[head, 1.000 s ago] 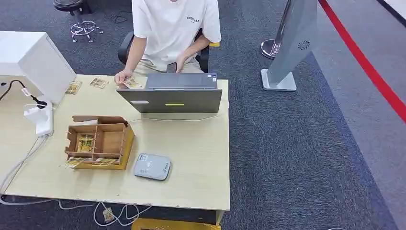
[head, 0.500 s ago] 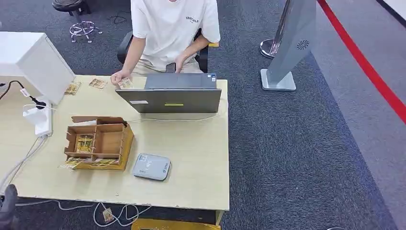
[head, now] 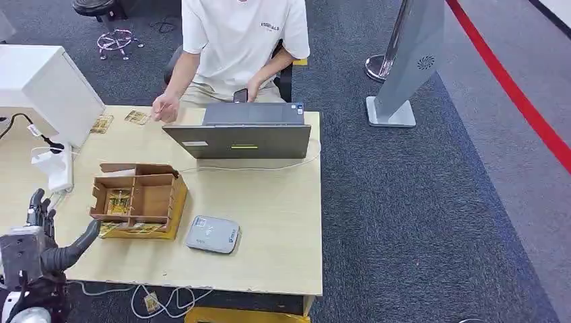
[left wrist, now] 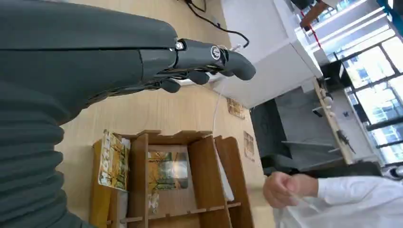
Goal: Pass the card to the sensor for recognition and then transmit it.
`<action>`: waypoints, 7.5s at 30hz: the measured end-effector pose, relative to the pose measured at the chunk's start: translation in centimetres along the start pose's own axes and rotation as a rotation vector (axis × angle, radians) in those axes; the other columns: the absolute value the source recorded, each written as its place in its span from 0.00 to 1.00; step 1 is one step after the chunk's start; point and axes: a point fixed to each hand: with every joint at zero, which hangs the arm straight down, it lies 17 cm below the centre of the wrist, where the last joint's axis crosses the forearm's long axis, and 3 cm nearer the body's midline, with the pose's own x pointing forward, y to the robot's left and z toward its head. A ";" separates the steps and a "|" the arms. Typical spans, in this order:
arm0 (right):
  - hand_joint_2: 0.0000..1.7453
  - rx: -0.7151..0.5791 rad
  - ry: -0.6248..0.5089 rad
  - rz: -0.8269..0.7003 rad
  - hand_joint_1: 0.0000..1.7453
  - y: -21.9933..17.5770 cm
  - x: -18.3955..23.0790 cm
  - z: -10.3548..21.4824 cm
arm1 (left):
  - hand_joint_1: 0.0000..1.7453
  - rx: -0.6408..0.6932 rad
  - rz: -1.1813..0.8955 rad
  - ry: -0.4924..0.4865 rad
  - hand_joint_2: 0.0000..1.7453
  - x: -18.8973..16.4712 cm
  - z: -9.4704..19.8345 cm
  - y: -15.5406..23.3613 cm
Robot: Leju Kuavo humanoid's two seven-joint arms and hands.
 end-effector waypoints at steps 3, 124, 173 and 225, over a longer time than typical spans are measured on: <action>1.00 0.007 0.003 0.009 0.00 0.1 0.0 0.0 | 0.00 -0.056 -0.085 -0.008 1.00 0.5 -0.8 -1.9; 1.00 0.081 0.072 0.273 0.00 0.1 -1.4 -0.1 | 1.00 -0.456 -1.066 -0.486 1.00 4.0 7.6 -28.8; 1.00 0.115 0.060 0.366 0.00 0.6 0.6 -0.4 | 1.00 0.071 -1.112 -0.738 1.00 21.5 -11.8 -21.1; 1.00 0.090 0.116 0.221 0.00 0.3 -2.6 0.1 | 0.00 -0.504 -1.303 -0.667 1.00 4.0 7.0 -14.3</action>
